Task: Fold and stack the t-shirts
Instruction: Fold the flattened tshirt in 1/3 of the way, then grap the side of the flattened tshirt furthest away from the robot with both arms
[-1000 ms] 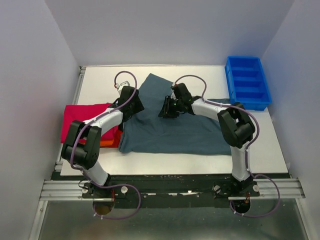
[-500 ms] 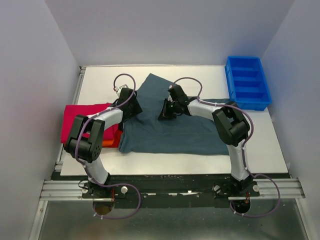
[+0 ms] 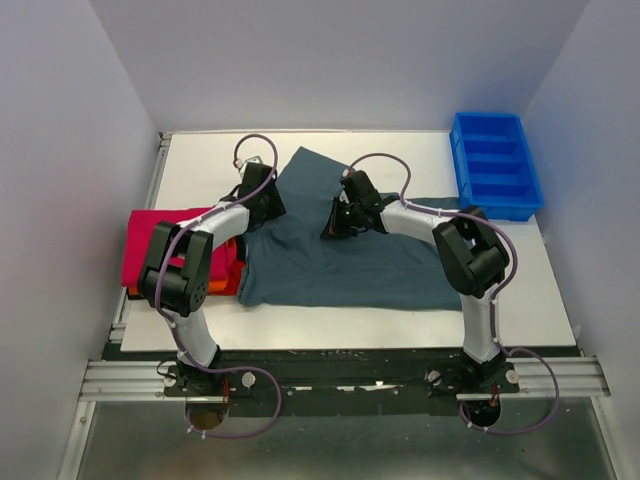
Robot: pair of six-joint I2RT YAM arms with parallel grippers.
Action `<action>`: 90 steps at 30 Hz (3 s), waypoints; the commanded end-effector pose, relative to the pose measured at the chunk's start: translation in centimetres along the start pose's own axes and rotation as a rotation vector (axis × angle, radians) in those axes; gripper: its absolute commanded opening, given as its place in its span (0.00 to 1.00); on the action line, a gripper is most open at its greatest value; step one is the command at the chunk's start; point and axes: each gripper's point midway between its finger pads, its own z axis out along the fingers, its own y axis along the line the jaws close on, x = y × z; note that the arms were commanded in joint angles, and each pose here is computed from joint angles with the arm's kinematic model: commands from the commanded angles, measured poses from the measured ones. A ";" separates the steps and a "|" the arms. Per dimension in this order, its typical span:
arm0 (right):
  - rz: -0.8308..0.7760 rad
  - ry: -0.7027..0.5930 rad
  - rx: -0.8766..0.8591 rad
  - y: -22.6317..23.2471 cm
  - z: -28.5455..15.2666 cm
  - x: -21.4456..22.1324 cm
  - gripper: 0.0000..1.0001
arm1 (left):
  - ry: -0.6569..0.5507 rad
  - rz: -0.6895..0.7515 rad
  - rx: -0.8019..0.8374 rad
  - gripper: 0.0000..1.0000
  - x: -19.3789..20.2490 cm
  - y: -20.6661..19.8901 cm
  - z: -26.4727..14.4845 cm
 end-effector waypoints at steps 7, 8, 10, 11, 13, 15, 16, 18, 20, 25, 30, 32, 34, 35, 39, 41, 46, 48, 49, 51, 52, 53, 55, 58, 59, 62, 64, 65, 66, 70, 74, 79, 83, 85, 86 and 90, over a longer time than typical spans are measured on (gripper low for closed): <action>-0.020 -0.026 -0.014 0.8 -0.6 -0.4 0.01 | 0.142 0.028 0.006 0.48 4.1 0.8 -0.3; -0.017 -0.025 -0.013 0.8 -0.6 -0.4 0.01 | 0.136 0.026 0.013 0.47 4.1 0.7 -0.7; -0.016 -0.021 -0.012 0.7 -0.5 -0.3 0.01 | 0.119 0.030 0.024 0.43 3.9 0.7 -1.3; -0.015 -0.022 -0.013 0.7 -0.5 -0.3 0.01 | 0.109 0.035 0.023 0.38 3.8 0.8 -1.4; -0.015 -0.021 -0.016 0.8 -0.6 -0.3 0.01 | 0.092 0.042 0.016 0.24 3.4 0.9 -1.2; -0.014 -0.016 -0.018 0.8 -0.6 -0.1 0.01 | 0.071 0.051 -0.014 0.17 2.7 1.2 -0.9; -0.013 -0.018 -0.017 0.8 -0.7 -0.1 0.01 | 0.052 0.056 -0.030 0.13 2.2 1.4 -0.7; -0.015 -0.022 -0.017 0.8 -0.9 -0.2 0.01 | 0.011 0.061 -0.050 0.02 0.9 1.4 -0.5; -0.021 -0.026 -0.012 0.7 -1.1 -0.2 0.01 | -0.031 0.058 -0.056 0.00 -0.3 1.1 -0.6; -0.037 -0.044 -0.009 0.9 -1.7 -0.6 0.01 | -0.102 0.035 -0.053 0.00 -1.7 1.1 -1.2; -0.041 -0.052 -0.009 1.1 -1.6 -1.1 0.20 | -0.075 0.027 -0.075 0.73 -0.8 1.7 -1.0; -0.045 -0.045 -0.020 1.3 -1.3 -1.2 0.24 | -0.049 0.026 -0.113 0.75 -0.1 2.4 -0.7; -0.051 -0.034 -0.038 1.7 -1.0 -1.3 0.25 | -0.052 0.022 -0.137 0.76 -0.1 2.9 -0.6; -0.050 -0.028 -0.048 1.9 -0.9 -1.3 0.25 | -0.060 0.020 -0.137 0.76 -0.3 3.0 -0.8; -0.061 -0.011 -0.092 3.0 -0.7 -1.3 0.25 | -0.090 0.008 -0.103 0.72 -1.2 2.3 -1.3; -0.073 0.000 -0.121 3.5 -0.5 -1.3 0.27 | -0.084 0.005 -0.089 0.69 -1.2 2.1 -1.1; -0.062 0.044 -0.151 3.9 0.9 -0.6 0.25 | 0.008 -0.039 -0.042 0.66 0.2 2.1 0.8; -0.041 0.055 -0.143 3.5 1.6 -0.4 0.17 | 0.027 -0.041 -0.033 0.65 0.6 2.2 1.3; -0.030 0.058 -0.129 3.0 2.1 -0.2 0.13 | 0.039 -0.036 -0.040 0.65 0.8 2.4 1.5; 0.009 0.067 -0.064 1.6 2.9 0.2 0.03 | 0.076 -0.018 -0.085 0.62 1.3 3.1 2.3; 0.042 0.070 -0.007 0.3 3.2 0.3 0.01 | 0.089 -0.012 -0.114 0.62 1.3 3.5 2.5; 0.070 0.075 0.034 -0.7 3.4 0.5 0.01 | 0.097 -0.011 -0.133 0.61 1.3 3.9 2.8; 0.086 0.042 0.055 -1.5 2.8 0.3 0.01 | 0.093 -0.022 -0.149 0.61 1.1 4.3 2.7; 0.062 -0.021 0.069 -1.7 1.5 -0.4 0.01 | 0.028 -0.031 -0.143 0.62 -0.5 4.1 1.7; 0.050 -0.034 0.069 -1.5 1.0 -0.8 0.01 | 0.008 -0.031 -0.143 0.62 -1.2 4.0 1.3; 0.018 -0.079 0.070 -0.7 -0.7 -1.9 0.02 | -0.044 -0.027 -0.139 0.65 -3.3 3.4 0.5; -0.012 -0.122 0.039 0.5 -2.4 -2.8 0.04 | -0.072 -0.033 -0.129 0.74 -4.6 2.8 0.2; -0.033 -0.156 0.010 1.3 -3.5 -3.4 0.08 | -0.086 -0.042 -0.122 0.82 -5.3 2.4 0.3; -0.047 -0.180 -0.011 1.6 -4.2 -3.5 0.15 | -0.098 -0.041 -0.097 0.84 -6.0 1.7 0.5; -0.106 -0.246 -0.019 2.1 -7.2 -4.2 0.18 | -0.143 -0.028 -0.008 0.86 -9.9 -1.5 2.3; -0.156 -0.301 -0.049 2.7 -10.0 -4.0 0.18 | -0.095 -0.006 0.026 0.86 -11.7 -3.5 6.7; -0.195 -0.369 -0.054 2.4 -12.9 -3.8 0.19 | -0.077 -0.033 0.086 0.86 -13.4 -5.0 11.0; -0.194 -0.393 -0.028 0.7 -14.3 -3.2 0.19 | -0.084 -0.073 0.107 0.86 -13.9 -5.0 14.1; -0.192 -0.401 -0.024 0.0 -15.0 -2.9 0.19 | -0.053 -0.115 0.127 0.82 -13.4 -5.3 15.6; -0.197 -0.404 -0.016 -0.4 -15.2 -2.9 0.22 | -0.023 -0.138 0.140 0.80 -12.8 -5.3 16.6; -0.169 -0.421 0.039 -3.2 -15.7 -3.4 0.22 | 0.078 -0.224 0.253 0.71 -11.5 -6.6 18.4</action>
